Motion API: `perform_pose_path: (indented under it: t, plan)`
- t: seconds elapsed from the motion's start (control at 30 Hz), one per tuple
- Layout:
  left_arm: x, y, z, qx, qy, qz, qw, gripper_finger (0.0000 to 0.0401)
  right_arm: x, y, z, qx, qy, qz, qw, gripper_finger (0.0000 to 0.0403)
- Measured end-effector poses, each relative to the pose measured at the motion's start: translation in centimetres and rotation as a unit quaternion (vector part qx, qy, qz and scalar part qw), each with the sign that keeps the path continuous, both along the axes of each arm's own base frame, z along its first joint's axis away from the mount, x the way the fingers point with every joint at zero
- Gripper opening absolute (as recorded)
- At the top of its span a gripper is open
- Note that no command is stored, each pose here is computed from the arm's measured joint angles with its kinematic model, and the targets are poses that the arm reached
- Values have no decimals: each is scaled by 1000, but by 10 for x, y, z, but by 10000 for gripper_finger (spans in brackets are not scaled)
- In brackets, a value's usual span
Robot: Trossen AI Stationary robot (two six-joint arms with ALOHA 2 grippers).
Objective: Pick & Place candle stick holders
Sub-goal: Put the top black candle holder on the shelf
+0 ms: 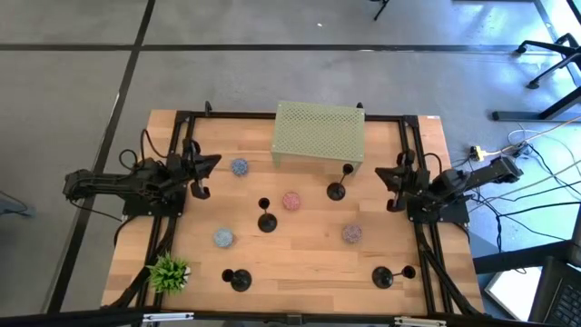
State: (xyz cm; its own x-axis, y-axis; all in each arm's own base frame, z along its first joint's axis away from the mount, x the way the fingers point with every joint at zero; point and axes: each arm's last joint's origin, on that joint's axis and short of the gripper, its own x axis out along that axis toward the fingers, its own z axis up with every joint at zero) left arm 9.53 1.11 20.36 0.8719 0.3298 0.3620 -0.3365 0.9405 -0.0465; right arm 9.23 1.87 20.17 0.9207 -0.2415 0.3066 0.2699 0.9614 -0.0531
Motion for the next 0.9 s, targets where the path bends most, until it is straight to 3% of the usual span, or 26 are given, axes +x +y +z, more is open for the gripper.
perform_pose_path:
  t: [0.33,0.47,0.63,0.9]
  plan:
    - [-1,-2,7,4,-12,-28,1000,4,6,-1,-3,-7,15,12,1000,26]
    - [0,-2,15,11,-13,-44,999,22,9,-3,-5,18,17,12,1000,37]
    - [5,-2,22,14,13,-41,999,73,10,0,-4,15,8,80,997,71]
    - [9,-2,36,25,18,-31,999,133,11,-3,-4,20,9,68,997,150]
